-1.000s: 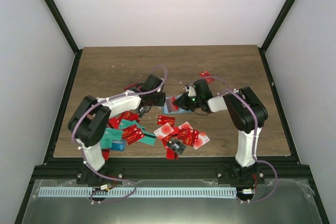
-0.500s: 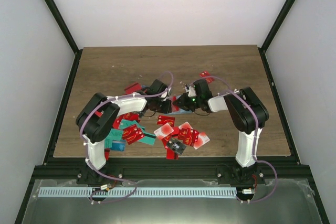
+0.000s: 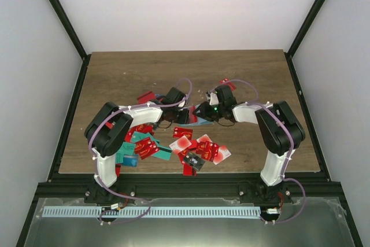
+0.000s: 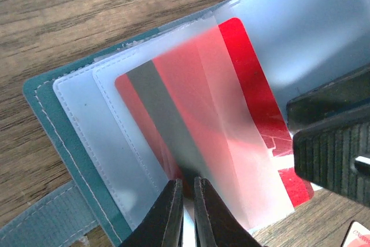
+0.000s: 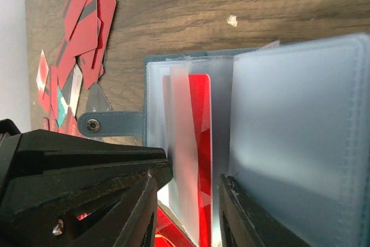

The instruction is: Put the credit cards into the card holder

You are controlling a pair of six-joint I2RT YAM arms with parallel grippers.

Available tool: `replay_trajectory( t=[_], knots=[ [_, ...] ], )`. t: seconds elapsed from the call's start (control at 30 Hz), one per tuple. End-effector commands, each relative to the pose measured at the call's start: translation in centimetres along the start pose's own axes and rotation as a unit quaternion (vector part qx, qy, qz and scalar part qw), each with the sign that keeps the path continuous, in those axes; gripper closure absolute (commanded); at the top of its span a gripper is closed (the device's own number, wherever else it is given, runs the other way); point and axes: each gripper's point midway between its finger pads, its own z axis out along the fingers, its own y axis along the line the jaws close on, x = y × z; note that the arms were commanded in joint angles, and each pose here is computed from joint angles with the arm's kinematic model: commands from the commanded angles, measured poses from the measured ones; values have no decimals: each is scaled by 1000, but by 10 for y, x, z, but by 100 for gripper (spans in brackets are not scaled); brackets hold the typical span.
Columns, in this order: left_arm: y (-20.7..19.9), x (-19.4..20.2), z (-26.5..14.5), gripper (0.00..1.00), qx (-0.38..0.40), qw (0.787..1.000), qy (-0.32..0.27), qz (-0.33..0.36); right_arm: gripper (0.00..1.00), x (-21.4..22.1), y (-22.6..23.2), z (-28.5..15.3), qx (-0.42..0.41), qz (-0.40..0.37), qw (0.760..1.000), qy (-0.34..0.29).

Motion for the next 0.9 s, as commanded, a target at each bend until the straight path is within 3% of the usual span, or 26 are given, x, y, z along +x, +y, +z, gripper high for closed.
replay_trajectory(
  t=[0.0, 0.33, 0.87],
  knots=[
    [16, 12, 5, 91, -35, 999, 22, -1, 69, -14, 0, -8, 29, -30, 999, -20],
    [12, -3, 0, 91, -41, 999, 17, 6, 82, -24, -31, -17, 120, -46, 990, -57],
    [-55, -53, -29, 89, 28, 999, -16, 30, 87, -6, -43, -6, 105, -34, 993, -33]
  ],
)
